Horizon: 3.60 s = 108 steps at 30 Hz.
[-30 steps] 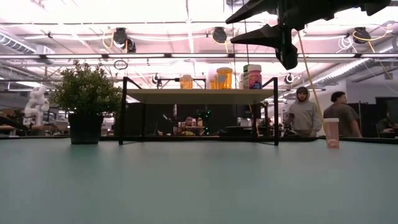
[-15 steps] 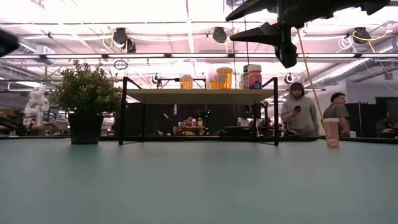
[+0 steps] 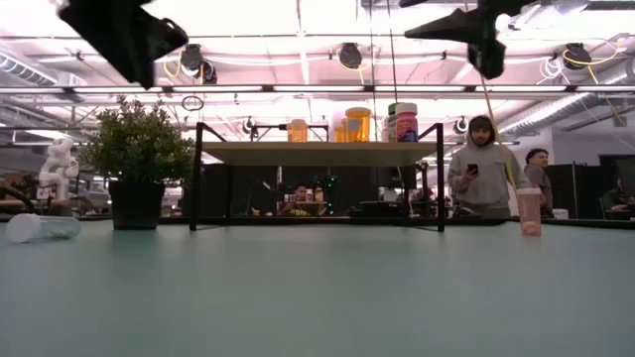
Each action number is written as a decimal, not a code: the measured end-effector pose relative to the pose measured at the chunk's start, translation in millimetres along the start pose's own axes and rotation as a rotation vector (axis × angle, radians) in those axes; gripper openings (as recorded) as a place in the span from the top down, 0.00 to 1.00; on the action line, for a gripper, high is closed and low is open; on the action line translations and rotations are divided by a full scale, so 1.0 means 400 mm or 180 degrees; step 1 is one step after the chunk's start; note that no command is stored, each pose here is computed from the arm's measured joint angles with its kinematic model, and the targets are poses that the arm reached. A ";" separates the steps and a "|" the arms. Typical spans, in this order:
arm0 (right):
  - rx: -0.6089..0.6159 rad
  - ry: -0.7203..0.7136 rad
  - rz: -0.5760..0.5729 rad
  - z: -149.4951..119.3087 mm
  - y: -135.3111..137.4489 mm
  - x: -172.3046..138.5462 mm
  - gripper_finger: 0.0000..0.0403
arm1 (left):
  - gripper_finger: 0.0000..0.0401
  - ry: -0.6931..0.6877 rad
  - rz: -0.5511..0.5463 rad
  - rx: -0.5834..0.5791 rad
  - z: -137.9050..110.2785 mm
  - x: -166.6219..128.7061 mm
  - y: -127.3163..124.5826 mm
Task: Pick and place medicine bottles onto shelf by color
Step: Put the transparent medicine bottle on the shelf, then put the small blue medicine bottle on the shelf
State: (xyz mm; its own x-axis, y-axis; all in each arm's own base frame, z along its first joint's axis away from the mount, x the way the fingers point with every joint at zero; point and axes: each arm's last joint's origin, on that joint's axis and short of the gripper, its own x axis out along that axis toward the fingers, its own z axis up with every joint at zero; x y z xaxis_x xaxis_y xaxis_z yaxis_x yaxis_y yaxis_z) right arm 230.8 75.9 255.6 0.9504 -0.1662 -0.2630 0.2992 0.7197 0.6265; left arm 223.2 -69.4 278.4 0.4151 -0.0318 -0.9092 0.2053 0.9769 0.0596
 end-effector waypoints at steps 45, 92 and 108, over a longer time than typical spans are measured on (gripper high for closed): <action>-0.0067 -0.0370 -0.0451 0.041 -0.033 -0.008 0.66 | 0.64 0.1220 -0.0501 0.2121 -0.295 0.245 -0.009; -0.1078 -0.1161 0.1098 0.222 0.069 0.104 0.58 | 0.73 -0.1969 0.0480 -0.0297 0.140 -0.056 0.184; -0.1603 -0.1644 0.1279 0.397 0.212 0.154 0.38 | 0.73 -0.2427 0.0735 -0.0660 0.189 -0.164 0.200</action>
State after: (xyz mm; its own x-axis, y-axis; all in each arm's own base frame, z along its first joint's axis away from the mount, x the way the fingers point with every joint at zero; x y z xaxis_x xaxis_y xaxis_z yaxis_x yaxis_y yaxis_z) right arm 328.0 19.7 409.0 0.9330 -0.0321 0.3584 -0.0292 0.9859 0.1645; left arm 279.6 -5.1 373.8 0.9302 0.1129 -0.3493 -0.0958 0.9932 0.0657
